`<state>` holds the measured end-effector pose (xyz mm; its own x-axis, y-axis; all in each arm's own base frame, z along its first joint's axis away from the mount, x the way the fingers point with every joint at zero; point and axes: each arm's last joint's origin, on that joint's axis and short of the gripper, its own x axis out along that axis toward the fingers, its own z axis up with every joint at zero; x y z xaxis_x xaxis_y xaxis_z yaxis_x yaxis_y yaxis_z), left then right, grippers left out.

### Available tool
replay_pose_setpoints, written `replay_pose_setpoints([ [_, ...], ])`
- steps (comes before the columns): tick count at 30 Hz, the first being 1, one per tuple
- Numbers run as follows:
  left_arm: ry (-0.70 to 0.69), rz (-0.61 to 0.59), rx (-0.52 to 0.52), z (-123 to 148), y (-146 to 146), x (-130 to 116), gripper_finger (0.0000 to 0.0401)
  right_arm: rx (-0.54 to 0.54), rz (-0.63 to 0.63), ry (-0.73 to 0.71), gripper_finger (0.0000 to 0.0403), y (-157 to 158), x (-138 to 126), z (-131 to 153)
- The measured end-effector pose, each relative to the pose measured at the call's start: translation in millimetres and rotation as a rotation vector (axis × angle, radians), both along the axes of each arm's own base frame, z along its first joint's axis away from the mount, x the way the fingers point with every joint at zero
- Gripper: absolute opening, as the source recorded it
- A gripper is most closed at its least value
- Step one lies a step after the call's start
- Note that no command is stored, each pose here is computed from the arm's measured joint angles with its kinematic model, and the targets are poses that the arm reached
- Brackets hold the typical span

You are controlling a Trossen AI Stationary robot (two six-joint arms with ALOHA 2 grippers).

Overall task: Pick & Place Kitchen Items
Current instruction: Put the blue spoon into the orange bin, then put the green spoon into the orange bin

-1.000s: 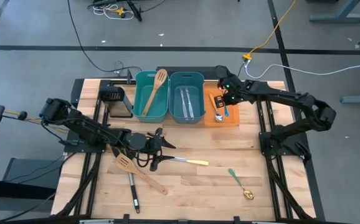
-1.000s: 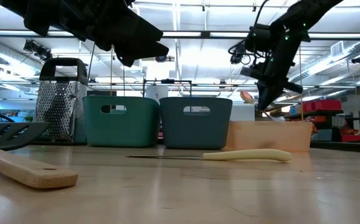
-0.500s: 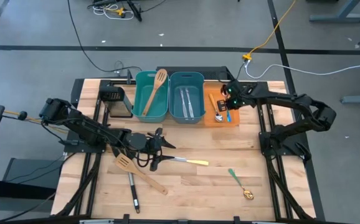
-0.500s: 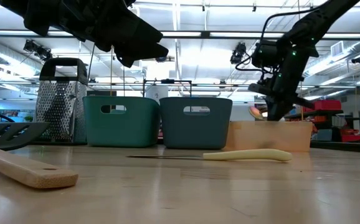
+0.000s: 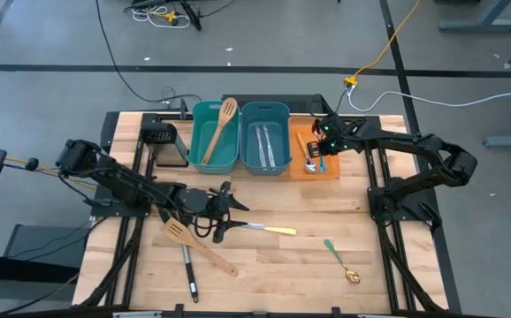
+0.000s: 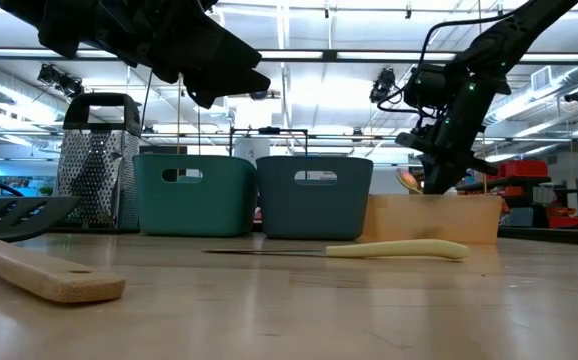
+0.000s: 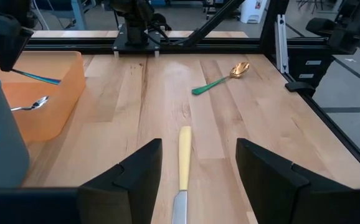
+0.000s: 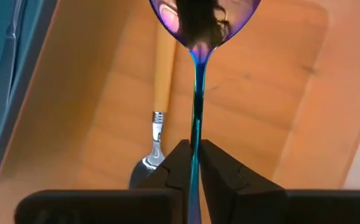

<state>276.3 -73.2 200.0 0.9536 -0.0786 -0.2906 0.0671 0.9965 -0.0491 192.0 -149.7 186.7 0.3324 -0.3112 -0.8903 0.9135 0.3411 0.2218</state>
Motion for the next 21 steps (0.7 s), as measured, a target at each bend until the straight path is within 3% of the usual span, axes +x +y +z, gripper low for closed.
replay_pose_setpoints([
  [6,0.0,0.0,0.0,0.0,0.0,0.0,0.021,-0.003,0.0,-0.004,0.0061,-0.3,0.3,0.2],
  [21,-0.001,0.001,-0.001,0.1,0.0,0.0,0.021,-0.06,0.019,-0.064,0.0058,-3.2,6.8,4.2],
])
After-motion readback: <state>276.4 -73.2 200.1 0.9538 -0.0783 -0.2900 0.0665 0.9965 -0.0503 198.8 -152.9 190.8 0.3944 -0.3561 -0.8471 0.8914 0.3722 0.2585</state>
